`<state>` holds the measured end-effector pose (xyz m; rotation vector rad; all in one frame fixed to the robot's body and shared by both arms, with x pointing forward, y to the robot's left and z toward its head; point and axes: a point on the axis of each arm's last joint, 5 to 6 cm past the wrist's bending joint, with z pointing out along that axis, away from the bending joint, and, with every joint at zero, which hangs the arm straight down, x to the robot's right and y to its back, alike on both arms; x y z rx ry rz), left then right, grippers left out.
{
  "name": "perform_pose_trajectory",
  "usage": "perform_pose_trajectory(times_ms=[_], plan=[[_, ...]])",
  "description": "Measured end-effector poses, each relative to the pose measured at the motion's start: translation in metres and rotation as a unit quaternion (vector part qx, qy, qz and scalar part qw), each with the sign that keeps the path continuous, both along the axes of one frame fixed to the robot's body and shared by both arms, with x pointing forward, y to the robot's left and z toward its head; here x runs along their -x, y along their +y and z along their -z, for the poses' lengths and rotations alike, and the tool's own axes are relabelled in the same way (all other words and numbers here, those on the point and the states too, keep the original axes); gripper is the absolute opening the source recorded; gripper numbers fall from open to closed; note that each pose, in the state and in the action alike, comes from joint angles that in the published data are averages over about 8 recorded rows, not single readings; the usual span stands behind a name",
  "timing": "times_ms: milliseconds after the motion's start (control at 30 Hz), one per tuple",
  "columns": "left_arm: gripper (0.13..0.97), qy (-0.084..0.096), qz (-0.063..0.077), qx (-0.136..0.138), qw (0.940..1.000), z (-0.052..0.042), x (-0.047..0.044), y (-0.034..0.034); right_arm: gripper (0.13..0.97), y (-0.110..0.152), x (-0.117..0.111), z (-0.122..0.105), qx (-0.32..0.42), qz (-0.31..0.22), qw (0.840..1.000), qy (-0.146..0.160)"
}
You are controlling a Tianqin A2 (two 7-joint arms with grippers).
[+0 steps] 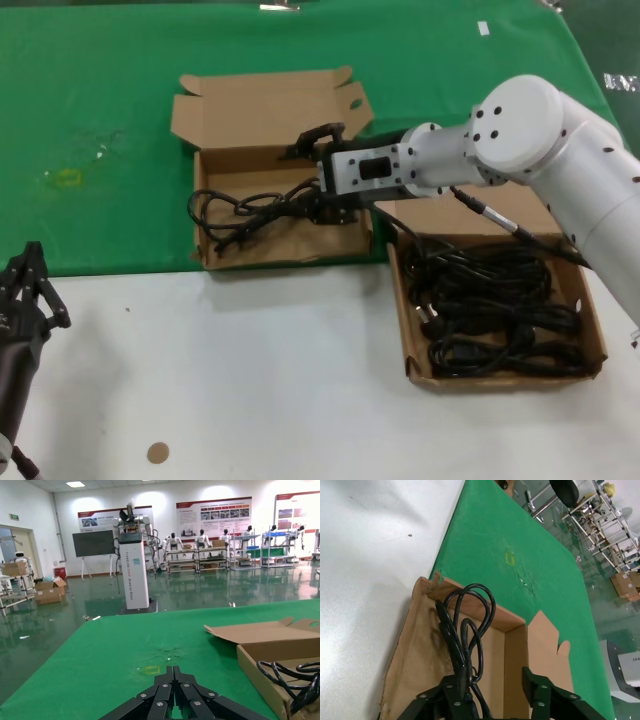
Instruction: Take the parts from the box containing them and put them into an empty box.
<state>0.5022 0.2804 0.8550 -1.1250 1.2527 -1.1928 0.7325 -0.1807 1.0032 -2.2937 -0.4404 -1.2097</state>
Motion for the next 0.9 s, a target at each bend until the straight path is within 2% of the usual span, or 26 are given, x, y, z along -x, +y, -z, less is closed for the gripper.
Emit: perform_pose_trajectory(times_ms=[200, 467, 500, 767, 900], plan=[[0.152, 0.000, 0.000, 0.000, 1.0000, 0.0000, 0.0000, 0.0000, 0.421, -0.003, 0.001, -0.002, -0.004, 0.004, 1.000, -0.001], [0.152, 0.000, 0.000, 0.000, 1.0000, 0.0000, 0.0000, 0.0000, 0.623, -0.010, 0.008, -0.010, -0.016, 0.009, 1.000, -0.007], [0.152, 0.000, 0.000, 0.000, 1.0000, 0.0000, 0.0000, 0.0000, 0.623, -0.011, 0.009, -0.011, -0.017, 0.009, 1.000, -0.008], [0.153, 0.000, 0.000, 0.000, 1.0000, 0.0000, 0.0000, 0.0000, 0.809, -0.014, 0.016, -0.017, -0.025, 0.012, 0.999, -0.016], [0.154, 0.000, 0.000, 0.000, 1.0000, 0.0000, 0.0000, 0.0000, 0.809, -0.014, 0.016, -0.017, -0.027, 0.012, 0.999, -0.016]])
